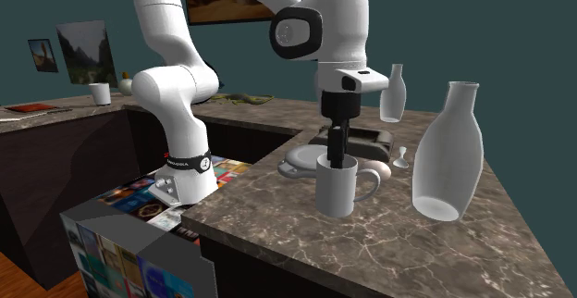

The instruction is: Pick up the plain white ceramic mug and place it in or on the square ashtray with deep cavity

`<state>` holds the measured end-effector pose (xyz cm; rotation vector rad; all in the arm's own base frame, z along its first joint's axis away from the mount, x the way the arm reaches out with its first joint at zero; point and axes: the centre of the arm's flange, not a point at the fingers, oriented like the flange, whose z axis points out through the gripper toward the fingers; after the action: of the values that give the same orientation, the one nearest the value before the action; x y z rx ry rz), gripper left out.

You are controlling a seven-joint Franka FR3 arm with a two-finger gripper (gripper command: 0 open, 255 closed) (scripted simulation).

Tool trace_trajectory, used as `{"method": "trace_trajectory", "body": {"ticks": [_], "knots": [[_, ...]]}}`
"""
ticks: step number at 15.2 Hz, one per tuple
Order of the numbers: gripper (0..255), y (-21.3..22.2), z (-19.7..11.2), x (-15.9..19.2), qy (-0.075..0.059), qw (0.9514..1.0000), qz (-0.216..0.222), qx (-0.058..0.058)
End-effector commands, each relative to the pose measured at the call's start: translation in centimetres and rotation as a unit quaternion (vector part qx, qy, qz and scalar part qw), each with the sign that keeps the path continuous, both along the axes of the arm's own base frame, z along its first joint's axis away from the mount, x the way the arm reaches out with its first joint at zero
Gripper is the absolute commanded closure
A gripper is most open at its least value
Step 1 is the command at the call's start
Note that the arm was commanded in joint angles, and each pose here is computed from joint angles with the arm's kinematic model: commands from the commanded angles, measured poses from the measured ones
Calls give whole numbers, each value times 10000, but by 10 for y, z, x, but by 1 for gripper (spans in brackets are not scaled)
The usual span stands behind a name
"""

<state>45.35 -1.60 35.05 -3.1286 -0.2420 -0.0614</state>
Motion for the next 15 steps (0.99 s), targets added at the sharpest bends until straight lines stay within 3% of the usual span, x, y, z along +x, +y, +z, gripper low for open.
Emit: {"method": "trace_trajectory", "body": {"ticks": [1,10,15], "knots": [[255,0,0,0,0,10000,0,0],[255,0,0,0,0,10000,0,0],[255,0,26,0,0,10000,0,0]]}}
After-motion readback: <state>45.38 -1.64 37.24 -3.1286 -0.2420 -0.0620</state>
